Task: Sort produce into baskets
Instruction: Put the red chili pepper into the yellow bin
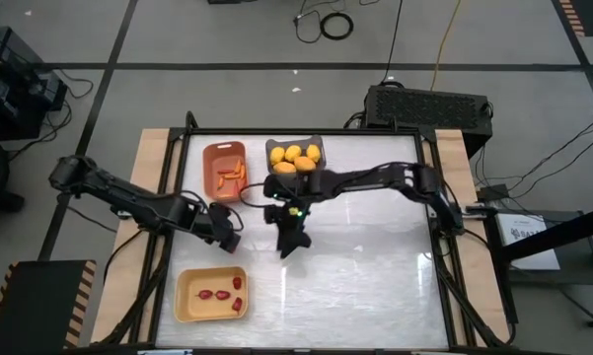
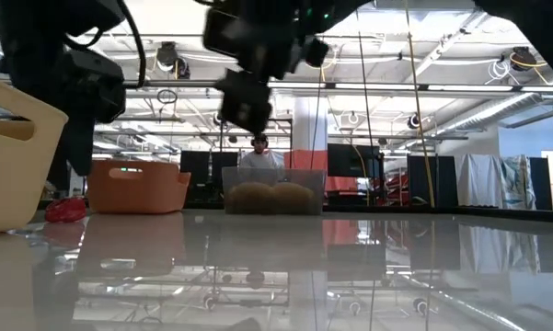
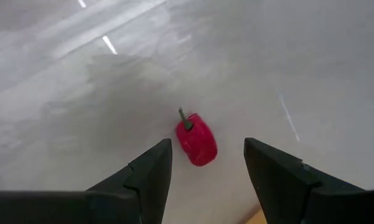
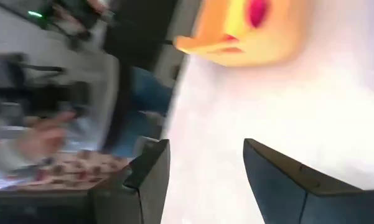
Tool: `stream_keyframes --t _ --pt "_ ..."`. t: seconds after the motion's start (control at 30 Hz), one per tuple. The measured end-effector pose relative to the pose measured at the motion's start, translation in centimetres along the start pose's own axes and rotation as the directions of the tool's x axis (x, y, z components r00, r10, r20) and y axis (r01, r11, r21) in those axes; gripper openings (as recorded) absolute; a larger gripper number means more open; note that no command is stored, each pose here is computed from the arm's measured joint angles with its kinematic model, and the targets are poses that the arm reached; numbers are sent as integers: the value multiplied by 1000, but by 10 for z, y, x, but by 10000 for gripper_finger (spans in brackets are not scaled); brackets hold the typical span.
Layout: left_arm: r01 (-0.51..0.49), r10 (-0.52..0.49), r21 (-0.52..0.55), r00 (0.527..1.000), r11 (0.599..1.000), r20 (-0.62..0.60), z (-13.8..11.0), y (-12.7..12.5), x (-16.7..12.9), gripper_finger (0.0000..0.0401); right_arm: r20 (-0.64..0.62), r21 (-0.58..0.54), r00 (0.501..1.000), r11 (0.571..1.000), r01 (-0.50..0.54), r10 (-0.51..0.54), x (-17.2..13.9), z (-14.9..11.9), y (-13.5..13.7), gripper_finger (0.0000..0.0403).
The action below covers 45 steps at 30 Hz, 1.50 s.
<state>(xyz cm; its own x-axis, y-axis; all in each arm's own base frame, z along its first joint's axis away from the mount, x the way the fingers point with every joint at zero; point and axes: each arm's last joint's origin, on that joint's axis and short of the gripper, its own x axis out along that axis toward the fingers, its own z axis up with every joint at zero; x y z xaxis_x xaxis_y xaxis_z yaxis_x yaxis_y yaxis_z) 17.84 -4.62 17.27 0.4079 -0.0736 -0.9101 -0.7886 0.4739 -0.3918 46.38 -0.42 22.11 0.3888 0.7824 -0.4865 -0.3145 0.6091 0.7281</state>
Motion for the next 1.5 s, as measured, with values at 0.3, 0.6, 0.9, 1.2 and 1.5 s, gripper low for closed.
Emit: stream_keyframes --t 0.3,0.6,0.9,1.2,1.5 --pt "-45 46 -50 999 998 17 -7 -8 24 207 -53 -24 994 995 92 -93 -19 -9 2 196" --pt "-96 97 -45 995 994 15 -8 -10 39 207 -90 -57 992 995 85 -90 -19 -13 2 196" --pt "-104 104 -44 994 994 15 -8 -9 40 172 -118 -74 989 994 84 -92 -22 -18 0 196" --pt "-23 23 20 1000 1000 -7 -5 -25 32 83 -113 -79 989 993 87 -96 -25 -17 -2 196" --pt "191 -189 236 982 953 -32 3 -64 -9 84 -113 -73 989 993 88 -96 -25 -17 -2 196"
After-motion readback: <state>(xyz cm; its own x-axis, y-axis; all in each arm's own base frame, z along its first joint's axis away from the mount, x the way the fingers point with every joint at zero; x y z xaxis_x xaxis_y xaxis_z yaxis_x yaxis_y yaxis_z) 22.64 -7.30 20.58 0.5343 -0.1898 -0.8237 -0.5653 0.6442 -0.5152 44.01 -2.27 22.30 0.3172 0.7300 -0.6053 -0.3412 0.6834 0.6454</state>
